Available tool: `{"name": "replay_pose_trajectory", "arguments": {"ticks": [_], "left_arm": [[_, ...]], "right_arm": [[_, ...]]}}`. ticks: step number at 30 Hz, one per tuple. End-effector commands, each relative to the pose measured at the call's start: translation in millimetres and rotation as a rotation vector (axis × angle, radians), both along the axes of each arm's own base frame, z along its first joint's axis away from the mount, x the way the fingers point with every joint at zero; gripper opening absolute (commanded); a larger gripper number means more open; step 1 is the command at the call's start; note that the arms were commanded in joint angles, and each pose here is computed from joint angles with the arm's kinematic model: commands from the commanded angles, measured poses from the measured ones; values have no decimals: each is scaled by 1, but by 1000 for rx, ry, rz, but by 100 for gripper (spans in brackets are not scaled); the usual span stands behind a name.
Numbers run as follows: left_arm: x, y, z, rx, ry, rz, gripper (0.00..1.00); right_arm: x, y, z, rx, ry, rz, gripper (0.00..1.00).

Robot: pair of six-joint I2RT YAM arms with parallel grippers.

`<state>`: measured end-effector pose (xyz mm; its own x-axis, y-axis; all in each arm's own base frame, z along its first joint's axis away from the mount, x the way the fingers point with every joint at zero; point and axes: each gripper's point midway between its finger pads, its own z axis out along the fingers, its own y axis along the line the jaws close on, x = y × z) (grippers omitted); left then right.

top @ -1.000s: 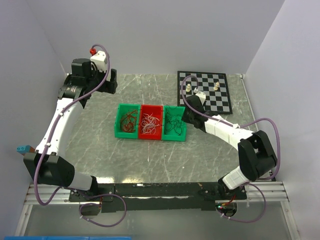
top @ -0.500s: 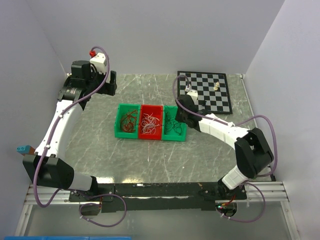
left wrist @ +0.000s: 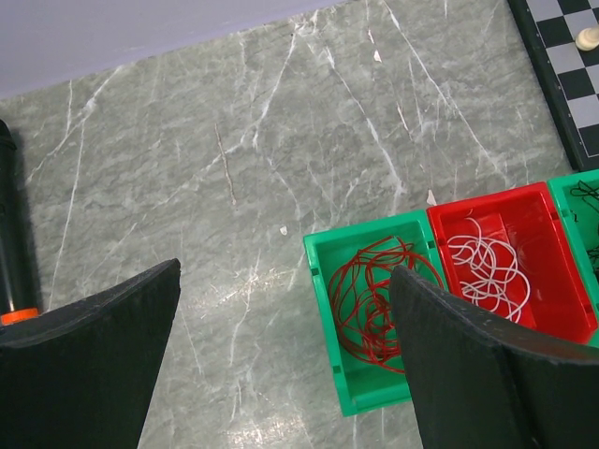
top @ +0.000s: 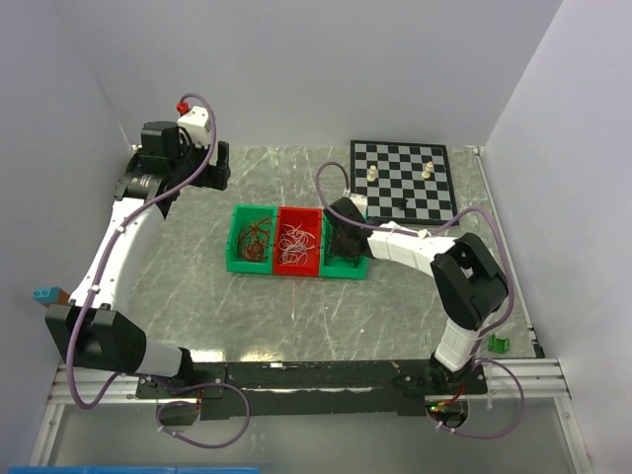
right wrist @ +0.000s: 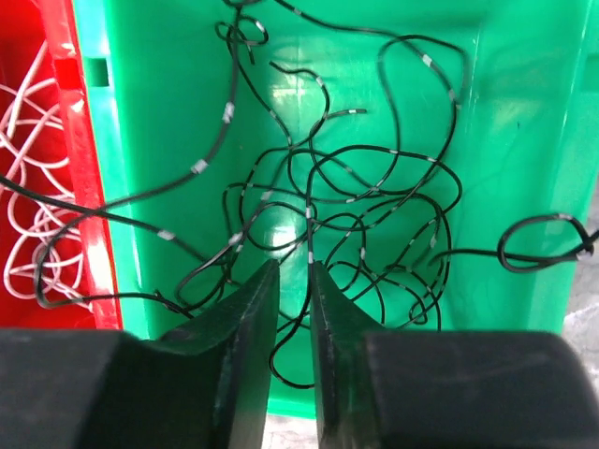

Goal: Untangle the cables

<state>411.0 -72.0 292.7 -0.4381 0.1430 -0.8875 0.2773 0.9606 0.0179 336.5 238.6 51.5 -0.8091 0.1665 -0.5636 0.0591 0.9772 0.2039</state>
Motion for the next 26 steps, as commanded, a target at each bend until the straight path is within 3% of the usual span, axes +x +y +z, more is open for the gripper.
{"name": "replay_pose_trajectory", "arguments": {"ticks": [1, 9, 14, 20, 26], "left_arm": [[-1, 0, 16, -26, -49, 8, 97], [-4, 7, 10, -2, -18, 36, 97], [-10, 11, 6, -7, -8, 64, 97], [-21, 8, 8, -77, -8, 93, 97], [-32, 12, -28, -97, 44, 135, 97]], "right_arm": [[3, 2, 47, 76, -87, 2, 33], [-10, -4, 128, 156, -212, 63, 65], [-32, -19, 154, 181, -258, 89, 98], [-61, -33, 174, 225, -322, 178, 100], [-77, -56, 176, 230, -383, 186, 100]]}}
